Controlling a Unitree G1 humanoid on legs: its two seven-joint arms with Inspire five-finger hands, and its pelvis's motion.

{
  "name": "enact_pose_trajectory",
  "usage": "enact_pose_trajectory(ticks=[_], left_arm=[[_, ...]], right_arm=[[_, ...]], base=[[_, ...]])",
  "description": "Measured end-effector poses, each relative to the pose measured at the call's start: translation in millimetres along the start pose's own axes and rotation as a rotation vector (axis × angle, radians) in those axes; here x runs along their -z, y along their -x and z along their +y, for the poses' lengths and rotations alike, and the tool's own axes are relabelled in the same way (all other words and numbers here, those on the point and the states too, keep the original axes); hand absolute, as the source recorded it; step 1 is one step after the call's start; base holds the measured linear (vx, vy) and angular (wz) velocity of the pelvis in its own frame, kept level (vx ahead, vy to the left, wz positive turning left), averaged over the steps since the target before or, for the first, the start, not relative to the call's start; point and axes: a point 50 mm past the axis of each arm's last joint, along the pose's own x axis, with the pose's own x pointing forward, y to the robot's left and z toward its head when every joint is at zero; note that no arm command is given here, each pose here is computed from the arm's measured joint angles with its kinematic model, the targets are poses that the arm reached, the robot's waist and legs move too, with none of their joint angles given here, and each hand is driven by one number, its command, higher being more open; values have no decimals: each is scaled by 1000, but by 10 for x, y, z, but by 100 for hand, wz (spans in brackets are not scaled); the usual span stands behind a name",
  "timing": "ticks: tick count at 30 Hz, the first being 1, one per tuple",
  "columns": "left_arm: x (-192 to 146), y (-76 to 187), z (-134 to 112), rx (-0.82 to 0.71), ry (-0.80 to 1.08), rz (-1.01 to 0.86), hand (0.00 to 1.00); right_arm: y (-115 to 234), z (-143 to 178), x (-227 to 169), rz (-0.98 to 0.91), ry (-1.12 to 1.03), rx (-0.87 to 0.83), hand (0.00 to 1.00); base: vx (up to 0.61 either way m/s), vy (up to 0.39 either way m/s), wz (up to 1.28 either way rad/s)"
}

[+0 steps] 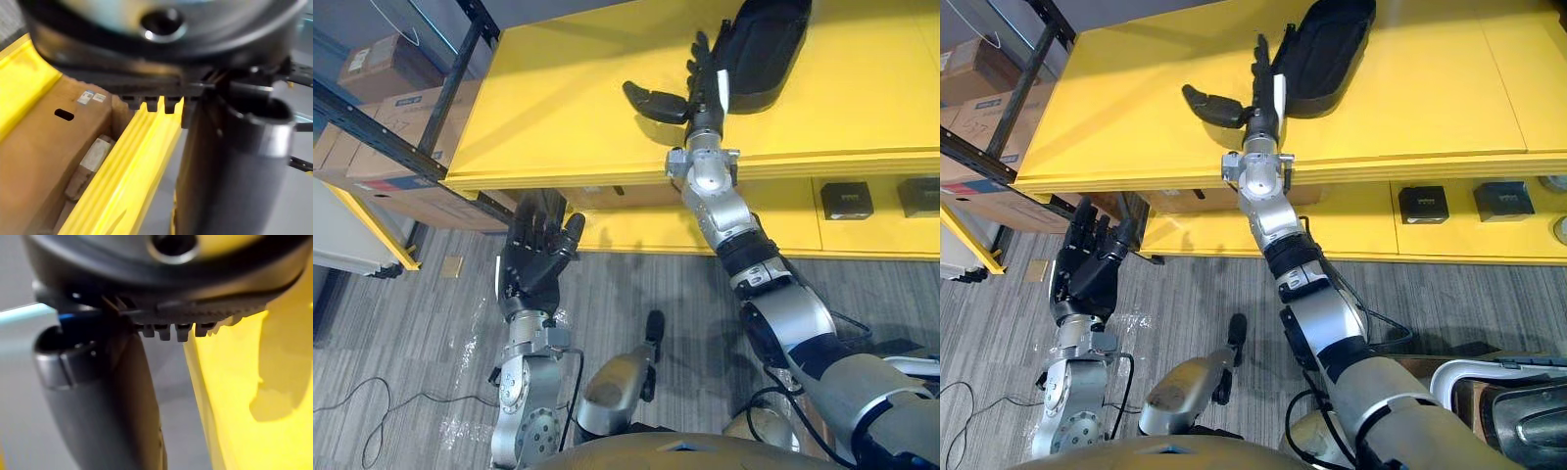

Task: Walk over and take three plastic housings, then place them on the shelf

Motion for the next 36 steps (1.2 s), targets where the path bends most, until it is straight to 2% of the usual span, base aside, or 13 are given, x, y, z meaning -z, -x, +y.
enact_pose_trajectory(ticks=[22,36], left_arm=[[-3,-94,-19,-22,10,-42,100],[51,-137,-33,-16,5,-27,100]], right_arm=[[-27,-24,-33,-2,81,70,100],[-72,5,-118,-26,82,29,100]], base=[[-7,-40,-6],[-6,-35,-4]])
